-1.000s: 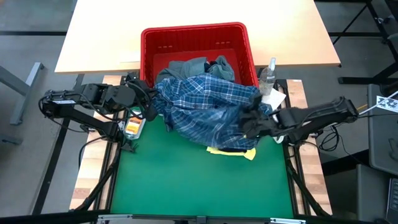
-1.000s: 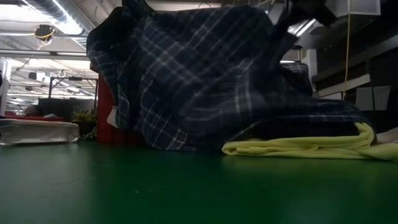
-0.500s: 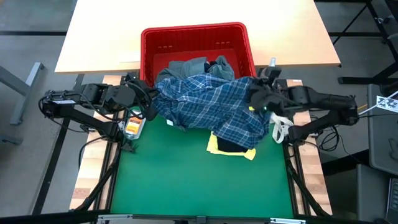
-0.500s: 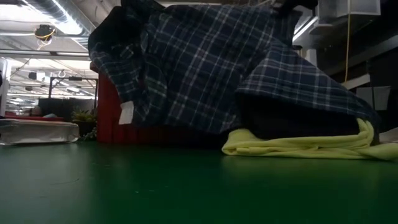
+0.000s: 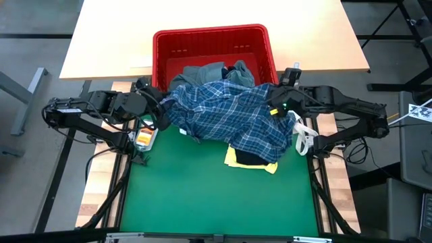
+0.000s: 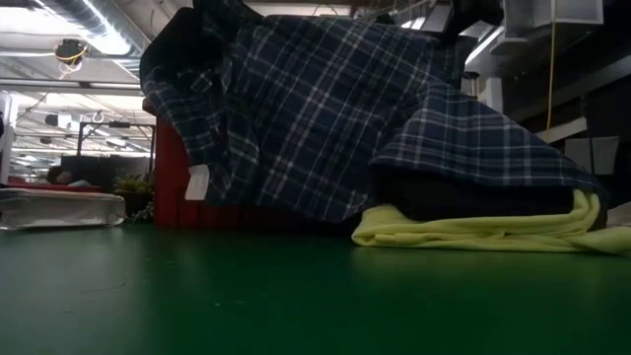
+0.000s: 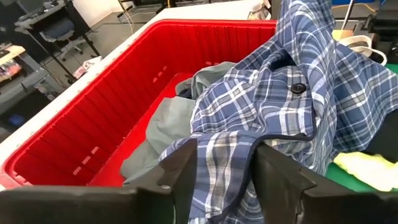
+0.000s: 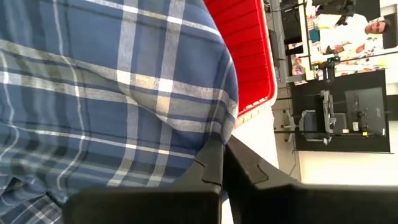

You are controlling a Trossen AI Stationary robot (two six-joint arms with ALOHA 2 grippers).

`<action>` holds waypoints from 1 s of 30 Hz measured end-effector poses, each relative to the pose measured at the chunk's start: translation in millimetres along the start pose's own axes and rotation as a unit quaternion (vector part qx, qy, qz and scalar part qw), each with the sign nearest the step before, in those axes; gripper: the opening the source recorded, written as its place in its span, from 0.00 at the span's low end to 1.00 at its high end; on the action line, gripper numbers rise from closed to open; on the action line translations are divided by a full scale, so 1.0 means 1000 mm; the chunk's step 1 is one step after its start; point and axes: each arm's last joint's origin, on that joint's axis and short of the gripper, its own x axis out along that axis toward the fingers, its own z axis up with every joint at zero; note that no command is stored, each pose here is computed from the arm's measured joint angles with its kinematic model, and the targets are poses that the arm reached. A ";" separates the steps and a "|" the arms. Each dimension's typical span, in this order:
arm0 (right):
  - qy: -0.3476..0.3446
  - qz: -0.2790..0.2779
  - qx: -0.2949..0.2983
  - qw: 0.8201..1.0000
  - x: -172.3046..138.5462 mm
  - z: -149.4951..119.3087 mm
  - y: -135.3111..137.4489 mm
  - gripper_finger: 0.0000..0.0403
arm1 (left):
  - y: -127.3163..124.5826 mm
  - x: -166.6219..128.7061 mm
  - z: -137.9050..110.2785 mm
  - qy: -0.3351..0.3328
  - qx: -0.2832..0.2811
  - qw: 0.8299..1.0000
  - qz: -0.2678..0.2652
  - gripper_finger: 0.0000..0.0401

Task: Fold Laundry from Bin
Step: Fold the blue shirt

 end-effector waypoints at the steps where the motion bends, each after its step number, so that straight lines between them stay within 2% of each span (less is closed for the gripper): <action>1: 0.000 0.000 0.000 1.000 0.000 0.000 0.000 0.01 | 0.000 0.000 0.000 0.000 0.003 1.000 0.000 0.35; 5: 0.000 0.000 -0.001 1.000 0.000 0.000 0.000 0.01 | 0.000 0.000 0.000 0.000 0.033 0.999 0.000 0.36; 9: 0.000 0.000 -0.001 1.000 0.000 0.000 0.000 0.01 | 0.000 0.000 0.000 0.000 0.030 1.000 0.004 0.36; 16: 0.000 0.000 -0.001 1.000 0.000 0.000 0.000 0.01 | 0.004 0.001 0.000 -0.009 -0.046 0.997 0.061 0.43; 21: 0.000 0.000 -0.001 1.000 0.000 0.000 0.000 0.01 | 0.006 0.003 0.000 -0.005 -0.111 0.993 0.047 0.44; 30: 0.000 0.000 0.001 1.000 0.000 0.000 0.000 0.01 | 0.007 0.002 -0.002 0.004 -0.104 0.994 0.040 0.48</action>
